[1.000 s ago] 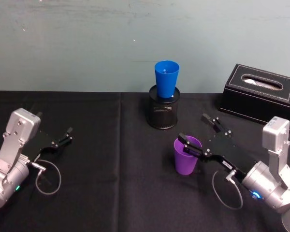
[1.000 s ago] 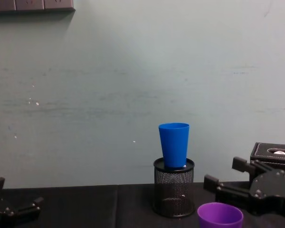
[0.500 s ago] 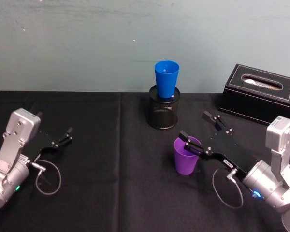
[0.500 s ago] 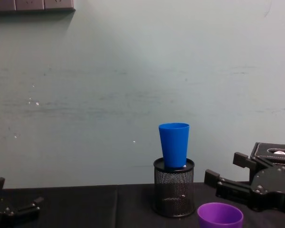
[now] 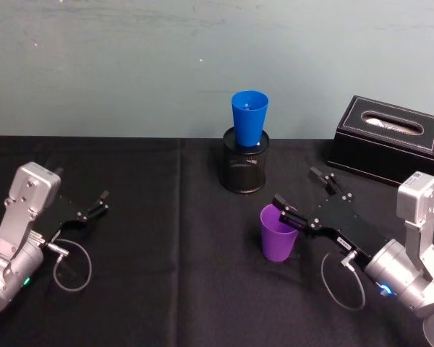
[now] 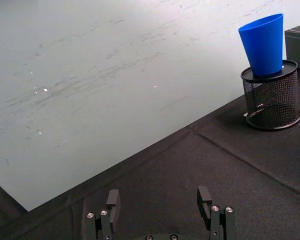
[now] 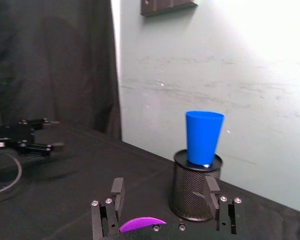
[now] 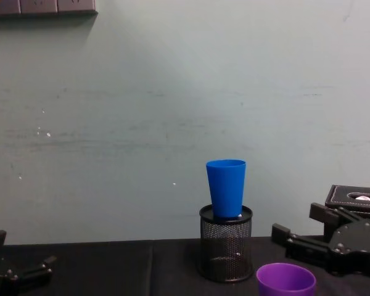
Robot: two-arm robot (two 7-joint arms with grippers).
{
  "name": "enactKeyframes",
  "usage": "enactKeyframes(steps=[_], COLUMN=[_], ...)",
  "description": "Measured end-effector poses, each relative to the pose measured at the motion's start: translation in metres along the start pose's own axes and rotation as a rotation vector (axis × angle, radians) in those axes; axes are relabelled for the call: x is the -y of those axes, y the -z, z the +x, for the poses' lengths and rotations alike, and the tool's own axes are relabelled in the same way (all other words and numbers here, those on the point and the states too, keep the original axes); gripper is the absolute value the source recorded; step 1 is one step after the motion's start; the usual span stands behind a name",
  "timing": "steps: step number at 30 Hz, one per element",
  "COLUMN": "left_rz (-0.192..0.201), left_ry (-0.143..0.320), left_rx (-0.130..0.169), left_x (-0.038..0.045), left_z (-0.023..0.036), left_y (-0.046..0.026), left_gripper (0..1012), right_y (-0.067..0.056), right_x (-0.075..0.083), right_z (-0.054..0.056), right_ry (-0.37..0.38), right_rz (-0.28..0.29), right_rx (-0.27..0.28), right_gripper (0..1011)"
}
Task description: Pick up one cup with a gripper and tap it against the other cup.
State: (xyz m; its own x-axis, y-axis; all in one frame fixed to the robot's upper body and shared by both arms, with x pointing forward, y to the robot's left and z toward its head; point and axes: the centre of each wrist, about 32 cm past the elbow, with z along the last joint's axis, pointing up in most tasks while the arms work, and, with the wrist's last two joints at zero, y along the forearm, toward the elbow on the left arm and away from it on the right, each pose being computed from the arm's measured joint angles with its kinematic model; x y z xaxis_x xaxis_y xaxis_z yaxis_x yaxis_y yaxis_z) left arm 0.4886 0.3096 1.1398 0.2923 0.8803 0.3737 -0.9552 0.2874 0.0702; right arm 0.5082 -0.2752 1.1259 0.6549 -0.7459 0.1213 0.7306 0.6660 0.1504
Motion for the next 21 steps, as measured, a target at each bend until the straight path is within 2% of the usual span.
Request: enactKeyframes(steps=[10, 16, 21], left_rz=[0.000, 0.000, 0.000], left_ry=[0.000, 0.000, 0.000], left_rx=[0.000, 0.000, 0.000], left_x=[0.0000, 0.0000, 0.0000], left_z=[0.0000, 0.0000, 0.0000], left_y=[0.0000, 0.0000, 0.0000], left_gripper=[1012, 1011, 1012], right_y=[0.0020, 0.0025, 0.0025], right_x=[0.0025, 0.0035, 0.0051], right_z=[0.0017, 0.0022, 0.0024], right_ry=[0.126, 0.175, 0.245], right_rz=[-0.042, -0.058, -0.082], right_rx=[-0.054, -0.063, -0.059], right_gripper=[1003, 1003, 1003])
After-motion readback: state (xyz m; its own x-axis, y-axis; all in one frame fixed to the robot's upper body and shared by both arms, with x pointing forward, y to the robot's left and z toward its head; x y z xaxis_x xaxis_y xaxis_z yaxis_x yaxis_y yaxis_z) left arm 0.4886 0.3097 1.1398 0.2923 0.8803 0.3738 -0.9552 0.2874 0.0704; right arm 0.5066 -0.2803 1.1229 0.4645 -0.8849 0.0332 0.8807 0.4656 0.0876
